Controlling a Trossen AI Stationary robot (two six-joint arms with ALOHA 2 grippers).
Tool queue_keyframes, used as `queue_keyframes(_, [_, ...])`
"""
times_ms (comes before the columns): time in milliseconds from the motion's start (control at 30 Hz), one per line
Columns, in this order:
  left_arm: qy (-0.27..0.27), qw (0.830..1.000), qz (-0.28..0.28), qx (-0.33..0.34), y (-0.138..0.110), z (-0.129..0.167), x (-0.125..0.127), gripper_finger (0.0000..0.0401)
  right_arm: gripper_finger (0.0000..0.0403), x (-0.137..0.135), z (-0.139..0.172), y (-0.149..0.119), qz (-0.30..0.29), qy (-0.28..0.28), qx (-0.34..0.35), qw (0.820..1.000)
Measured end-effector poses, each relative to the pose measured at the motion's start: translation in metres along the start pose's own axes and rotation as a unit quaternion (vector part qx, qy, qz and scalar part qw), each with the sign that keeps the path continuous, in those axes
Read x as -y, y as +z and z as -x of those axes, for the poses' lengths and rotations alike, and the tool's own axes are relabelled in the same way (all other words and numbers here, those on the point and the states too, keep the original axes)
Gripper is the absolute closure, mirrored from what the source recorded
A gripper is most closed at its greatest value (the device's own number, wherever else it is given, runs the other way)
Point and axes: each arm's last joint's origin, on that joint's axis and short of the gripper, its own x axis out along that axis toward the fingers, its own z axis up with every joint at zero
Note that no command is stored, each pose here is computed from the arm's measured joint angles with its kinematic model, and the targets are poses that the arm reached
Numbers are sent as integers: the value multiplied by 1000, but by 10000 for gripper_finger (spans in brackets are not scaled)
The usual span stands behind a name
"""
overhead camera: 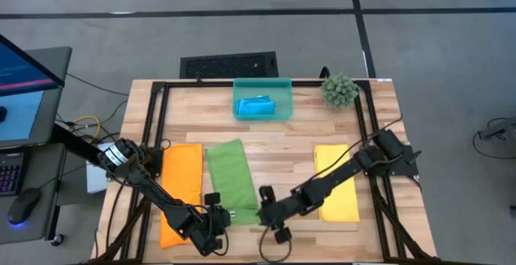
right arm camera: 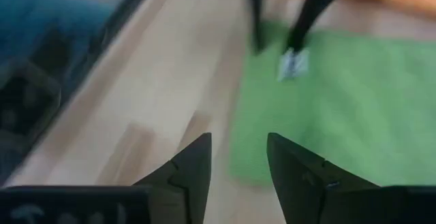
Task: Roll microfiber towels into tight, uniform cylinder then place into a basket
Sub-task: Roll the green towel
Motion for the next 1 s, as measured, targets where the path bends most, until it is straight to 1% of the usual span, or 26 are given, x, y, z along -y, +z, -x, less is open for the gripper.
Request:
queue_keyframes(133, [-1,1000,0,-2,0,0,0,276,232,-8,-14,-9,41,5,-5,999])
queue_keyframes(233, [-3,1000,0,-3,0,0,0,276,233,-8,-23,-11,52,3,10,999])
queue_keyframes(333, [-4,1000,-1,-4,0,0,0,276,235,-6,-25,-9,57,-2,21,998])
queue_keyframes(633, [-5,1000,-3,-6,0,0,0,276,237,-2,-26,-11,55,-9,13,998])
queue_keyframes(700, [-5,1000,-3,-6,0,0,0,276,238,-1,-35,-16,43,-10,13,999])
queue_keyframes(733, [-5,1000,-3,-6,0,0,0,276,238,-1,-38,-22,44,-10,-1,999])
queue_keyframes(833, [-8,1000,-3,-8,0,0,0,276,238,-2,-48,-24,41,-8,5,999])
queue_keyframes(1000, [-9,1000,-4,-10,-1,1,1,276,243,4,-48,-25,30,-18,-3,999])
